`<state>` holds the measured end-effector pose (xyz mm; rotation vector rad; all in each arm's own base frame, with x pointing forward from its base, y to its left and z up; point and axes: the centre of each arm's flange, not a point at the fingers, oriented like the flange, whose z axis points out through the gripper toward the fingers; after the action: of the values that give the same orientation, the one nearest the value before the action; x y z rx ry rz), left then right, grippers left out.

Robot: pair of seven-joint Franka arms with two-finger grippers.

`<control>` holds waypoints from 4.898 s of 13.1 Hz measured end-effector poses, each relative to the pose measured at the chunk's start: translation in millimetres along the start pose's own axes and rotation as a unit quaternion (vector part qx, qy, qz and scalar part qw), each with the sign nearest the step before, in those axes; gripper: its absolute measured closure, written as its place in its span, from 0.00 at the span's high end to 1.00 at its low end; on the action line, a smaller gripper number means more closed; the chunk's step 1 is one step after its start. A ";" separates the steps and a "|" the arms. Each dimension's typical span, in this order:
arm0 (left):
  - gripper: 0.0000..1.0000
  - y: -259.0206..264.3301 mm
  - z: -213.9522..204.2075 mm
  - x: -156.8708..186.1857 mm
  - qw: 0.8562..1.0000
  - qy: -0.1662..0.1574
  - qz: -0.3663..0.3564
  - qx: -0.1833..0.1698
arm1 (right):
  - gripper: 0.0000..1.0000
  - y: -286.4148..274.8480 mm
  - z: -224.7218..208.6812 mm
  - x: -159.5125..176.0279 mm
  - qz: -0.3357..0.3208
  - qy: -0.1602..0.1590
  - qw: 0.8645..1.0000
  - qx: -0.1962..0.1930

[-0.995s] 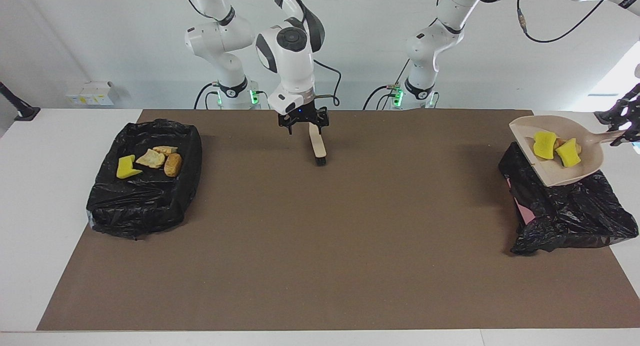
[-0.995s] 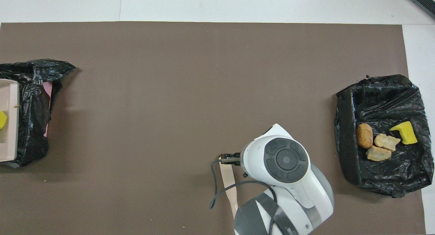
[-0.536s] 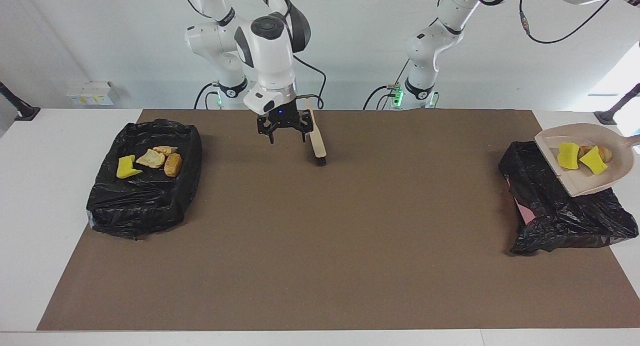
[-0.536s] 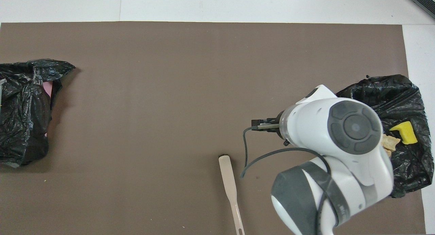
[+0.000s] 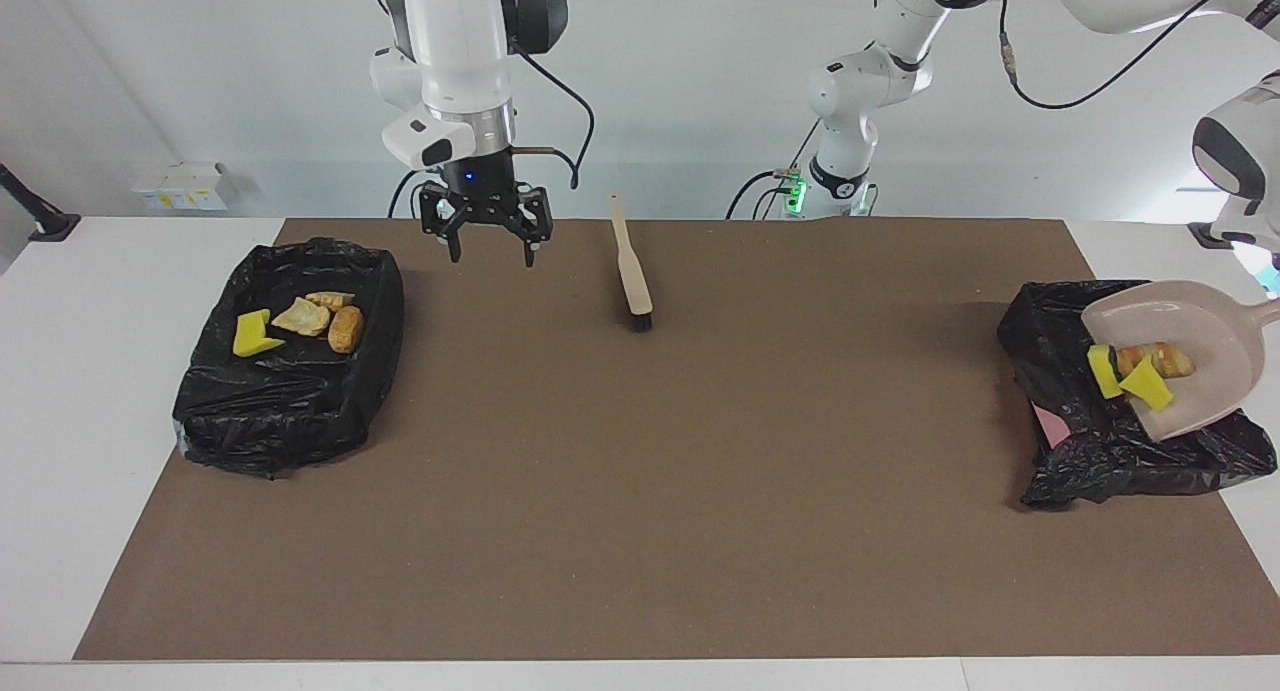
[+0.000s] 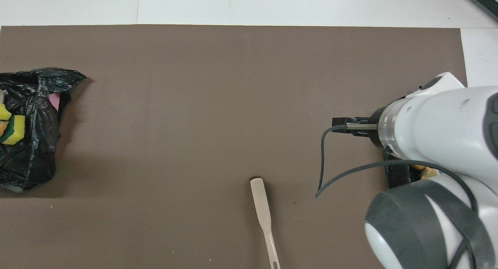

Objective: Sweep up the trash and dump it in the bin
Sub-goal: 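Tip the dustpan with the left gripper while the right gripper drops the handle, then lift the emptied dustpan out of the bag with the left gripper, then set the dustpan down mid-mat and open the left gripper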

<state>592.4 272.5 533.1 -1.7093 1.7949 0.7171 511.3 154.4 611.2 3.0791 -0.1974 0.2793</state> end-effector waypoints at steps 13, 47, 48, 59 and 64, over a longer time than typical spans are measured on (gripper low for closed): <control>0.31 21.0 -99.5 -0.8 0.997 0.002 -0.076 0.015 | 1.00 188.7 -53.8 37.7 0.011 -0.027 1.000 0.012; 0.31 52.2 -406.6 571.1 0.701 0.329 -0.582 -0.249 | 1.00 153.5 -34.9 17.8 0.026 -0.060 0.998 0.012; 0.31 55.7 -405.2 590.2 0.696 0.329 -0.586 -0.253 | 1.00 153.6 -34.9 17.8 0.026 -0.060 0.998 0.012; 1.00 19.3 -382.1 550.8 0.639 0.322 -0.648 -0.262 | 1.00 153.5 -34.9 17.8 0.026 -0.060 0.998 0.012; 1.00 -36.4 -323.3 471.6 0.619 0.323 -0.671 -0.249 | 1.00 153.8 -34.9 17.8 0.026 -0.060 0.998 0.012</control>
<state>601.8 -290.2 425.5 -3.1822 0.0297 -0.1911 502.4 1.8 653.6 3.1203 -0.2817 0.0979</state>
